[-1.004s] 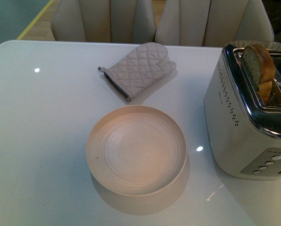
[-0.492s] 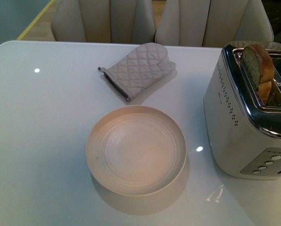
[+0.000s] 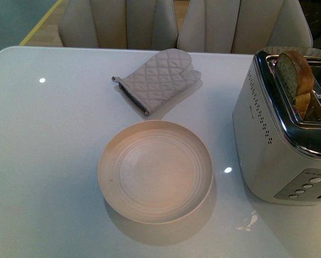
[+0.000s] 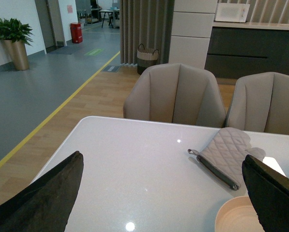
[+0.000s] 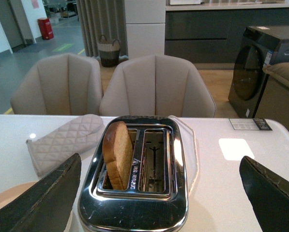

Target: Put bread into toaster

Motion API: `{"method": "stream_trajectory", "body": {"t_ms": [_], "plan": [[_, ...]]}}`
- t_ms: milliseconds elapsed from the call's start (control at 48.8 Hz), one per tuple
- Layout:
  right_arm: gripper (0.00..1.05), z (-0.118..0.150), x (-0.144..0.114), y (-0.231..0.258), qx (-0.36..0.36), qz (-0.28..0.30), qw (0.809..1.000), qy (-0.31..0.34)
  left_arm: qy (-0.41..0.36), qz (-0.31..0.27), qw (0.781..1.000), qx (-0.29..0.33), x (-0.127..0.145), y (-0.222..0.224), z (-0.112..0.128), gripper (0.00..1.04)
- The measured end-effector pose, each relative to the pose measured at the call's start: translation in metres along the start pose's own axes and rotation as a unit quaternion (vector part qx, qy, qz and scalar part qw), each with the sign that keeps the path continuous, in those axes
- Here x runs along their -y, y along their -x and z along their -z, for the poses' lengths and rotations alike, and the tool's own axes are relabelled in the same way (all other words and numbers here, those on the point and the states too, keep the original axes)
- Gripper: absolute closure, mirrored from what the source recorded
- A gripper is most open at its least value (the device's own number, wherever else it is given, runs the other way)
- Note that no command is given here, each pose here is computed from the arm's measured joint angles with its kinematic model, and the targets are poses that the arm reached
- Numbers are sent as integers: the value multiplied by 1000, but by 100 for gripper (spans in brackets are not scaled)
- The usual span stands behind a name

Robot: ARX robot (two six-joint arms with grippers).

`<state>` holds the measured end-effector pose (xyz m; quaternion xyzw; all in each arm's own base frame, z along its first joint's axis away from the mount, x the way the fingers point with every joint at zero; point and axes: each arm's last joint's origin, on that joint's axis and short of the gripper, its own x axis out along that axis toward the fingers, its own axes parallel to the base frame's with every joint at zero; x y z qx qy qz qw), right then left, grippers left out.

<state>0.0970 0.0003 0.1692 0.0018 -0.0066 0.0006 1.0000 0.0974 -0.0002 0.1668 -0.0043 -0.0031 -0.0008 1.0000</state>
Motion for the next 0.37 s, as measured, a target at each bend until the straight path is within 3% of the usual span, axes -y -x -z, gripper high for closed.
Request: {"method": "stream_trajectory", "body": {"t_ms": [369], "plan": [[9, 0, 0, 0, 0, 0, 1000, 0, 0, 0, 1000, 0, 0, 0, 0, 7]]}}
